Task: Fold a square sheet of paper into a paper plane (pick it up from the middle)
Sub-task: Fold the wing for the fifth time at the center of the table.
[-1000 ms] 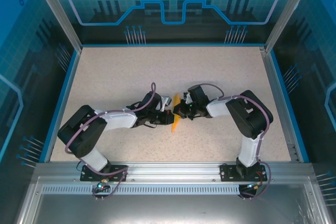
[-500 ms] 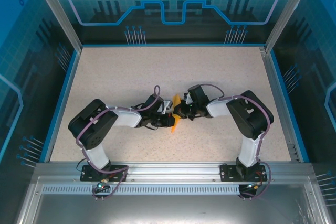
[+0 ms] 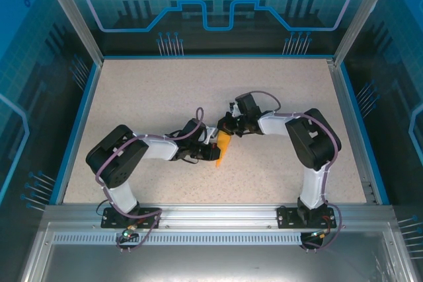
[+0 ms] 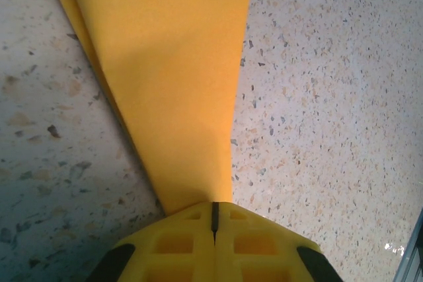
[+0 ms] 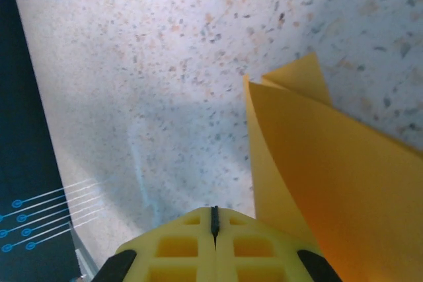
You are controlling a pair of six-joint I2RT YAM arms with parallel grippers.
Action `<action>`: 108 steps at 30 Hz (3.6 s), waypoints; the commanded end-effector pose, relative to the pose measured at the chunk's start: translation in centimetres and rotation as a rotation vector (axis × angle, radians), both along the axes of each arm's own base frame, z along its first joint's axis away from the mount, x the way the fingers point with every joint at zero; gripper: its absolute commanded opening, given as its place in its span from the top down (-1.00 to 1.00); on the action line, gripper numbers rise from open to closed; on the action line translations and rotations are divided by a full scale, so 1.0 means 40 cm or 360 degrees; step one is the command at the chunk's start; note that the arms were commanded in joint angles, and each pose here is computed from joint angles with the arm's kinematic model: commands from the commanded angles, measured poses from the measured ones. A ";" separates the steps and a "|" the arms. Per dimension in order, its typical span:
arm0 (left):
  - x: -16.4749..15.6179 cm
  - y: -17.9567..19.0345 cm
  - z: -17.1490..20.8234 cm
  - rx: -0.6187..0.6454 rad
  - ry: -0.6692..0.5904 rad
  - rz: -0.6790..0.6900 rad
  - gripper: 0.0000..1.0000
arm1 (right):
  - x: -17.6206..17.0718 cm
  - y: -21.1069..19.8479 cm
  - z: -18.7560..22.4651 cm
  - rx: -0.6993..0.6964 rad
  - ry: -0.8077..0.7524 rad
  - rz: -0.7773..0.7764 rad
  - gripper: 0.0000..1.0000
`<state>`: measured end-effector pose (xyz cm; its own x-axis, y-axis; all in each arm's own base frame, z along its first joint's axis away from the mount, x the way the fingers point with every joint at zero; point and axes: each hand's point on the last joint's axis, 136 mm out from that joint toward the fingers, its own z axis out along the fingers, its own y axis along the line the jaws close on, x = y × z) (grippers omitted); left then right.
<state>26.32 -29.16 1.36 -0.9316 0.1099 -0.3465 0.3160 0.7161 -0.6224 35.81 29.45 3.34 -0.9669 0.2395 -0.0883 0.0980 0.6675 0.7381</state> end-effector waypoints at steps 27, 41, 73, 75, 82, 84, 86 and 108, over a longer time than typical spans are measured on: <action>-0.102 0.114 -0.142 0.0330 0.0239 0.0016 1.00 | -0.134 0.025 -0.007 0.0136 0.0060 0.0140 0.91; -0.134 0.138 -0.177 0.0373 0.0284 0.0009 1.00 | -0.065 -0.004 -0.070 -0.0062 0.0043 0.0127 0.95; -0.188 0.180 -0.222 0.0442 0.0359 -0.0009 1.00 | 0.183 -0.051 -0.095 -0.0193 -0.0031 0.0148 0.98; -0.190 0.180 -0.223 0.0444 0.0362 -0.0009 1.00 | 0.198 -0.055 -0.096 -0.0192 -0.0036 0.0145 0.98; -0.188 0.178 -0.218 0.0436 0.0359 -0.0005 1.00 | 0.256 -0.070 -0.091 -0.0162 -0.0065 0.0126 0.98; -0.187 0.178 -0.217 0.0432 0.0360 -0.0004 1.00 | 0.274 -0.071 -0.077 -0.0158 -0.0098 0.0125 0.98; -0.188 0.177 -0.216 0.0430 0.0361 -0.0005 1.00 | 0.293 -0.073 -0.059 -0.0145 -0.0125 0.0120 0.98; -0.116 0.097 -0.112 0.0244 0.0258 -0.0012 1.00 | -0.049 -0.030 0.063 0.0064 -0.0105 0.0236 0.98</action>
<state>26.06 -29.12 1.42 -0.9122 0.1150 -0.3933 0.3578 0.6912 -0.6279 35.69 27.03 6.67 -0.9756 0.1124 -0.1886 -0.0676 0.6636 0.7450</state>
